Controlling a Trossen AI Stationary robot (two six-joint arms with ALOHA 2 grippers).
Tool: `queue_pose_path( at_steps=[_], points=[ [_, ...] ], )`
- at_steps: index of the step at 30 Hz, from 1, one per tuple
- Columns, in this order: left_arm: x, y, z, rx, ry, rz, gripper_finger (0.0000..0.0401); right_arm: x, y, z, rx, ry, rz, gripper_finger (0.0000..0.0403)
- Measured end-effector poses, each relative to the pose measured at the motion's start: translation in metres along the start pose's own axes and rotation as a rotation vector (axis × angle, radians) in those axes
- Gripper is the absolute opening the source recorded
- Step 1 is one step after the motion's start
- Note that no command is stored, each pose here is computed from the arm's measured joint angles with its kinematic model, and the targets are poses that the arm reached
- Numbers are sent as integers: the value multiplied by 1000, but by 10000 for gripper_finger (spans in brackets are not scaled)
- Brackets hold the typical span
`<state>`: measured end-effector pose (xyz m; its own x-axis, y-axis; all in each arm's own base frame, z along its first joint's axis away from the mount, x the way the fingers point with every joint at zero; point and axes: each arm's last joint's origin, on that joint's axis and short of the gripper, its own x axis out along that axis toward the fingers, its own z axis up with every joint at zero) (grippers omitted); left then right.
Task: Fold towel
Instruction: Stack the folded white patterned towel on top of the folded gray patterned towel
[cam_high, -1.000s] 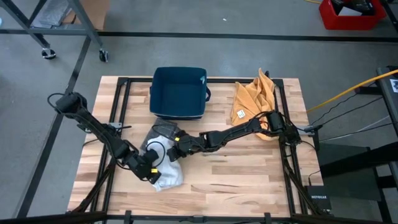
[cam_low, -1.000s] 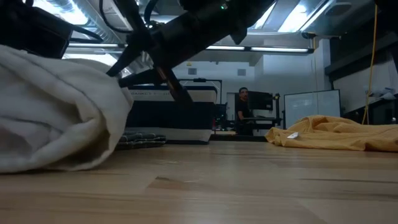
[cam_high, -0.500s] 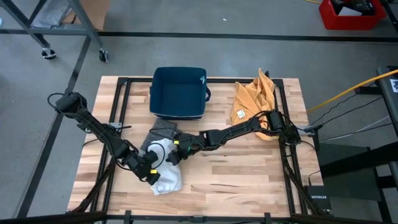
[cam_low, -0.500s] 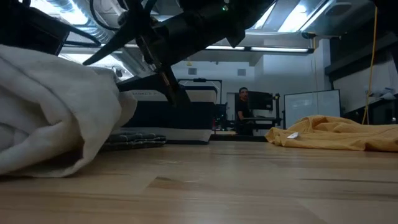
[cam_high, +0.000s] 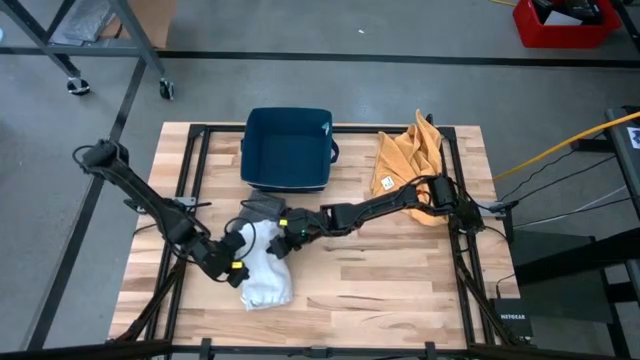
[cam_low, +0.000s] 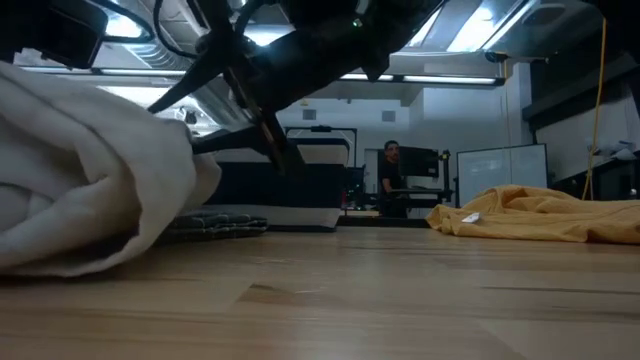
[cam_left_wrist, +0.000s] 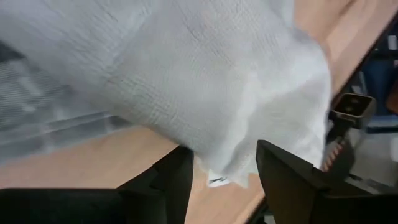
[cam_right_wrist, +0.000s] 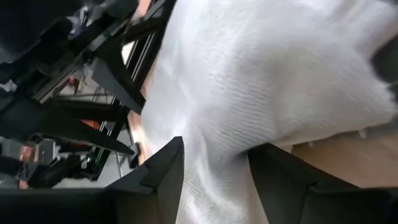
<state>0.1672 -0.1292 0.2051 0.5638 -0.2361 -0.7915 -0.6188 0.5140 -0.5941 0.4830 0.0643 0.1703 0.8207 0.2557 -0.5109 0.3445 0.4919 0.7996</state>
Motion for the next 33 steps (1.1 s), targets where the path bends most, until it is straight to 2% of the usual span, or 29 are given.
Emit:
queue_pose_path(
  at_steps=[5,9,13,19,27,33],
  points=[
    [-1,7,2,-11,-42,68,166,0,-4,-1,50,14,-40,177],
    [-3,8,3,-21,-74,68,166,0,-8,-4,55,44,-85,177],
    [-13,7,4,18,-74,23,166,-1,-9,-7,10,126,-64,177],
    [-36,6,10,91,-133,-72,166,0,-4,-5,-29,111,-12,177],
    [-66,10,20,131,-351,-169,166,-2,0,0,-112,80,38,177],
    [-79,13,25,191,-452,-194,166,-3,-3,4,-110,87,23,177]
  ],
)
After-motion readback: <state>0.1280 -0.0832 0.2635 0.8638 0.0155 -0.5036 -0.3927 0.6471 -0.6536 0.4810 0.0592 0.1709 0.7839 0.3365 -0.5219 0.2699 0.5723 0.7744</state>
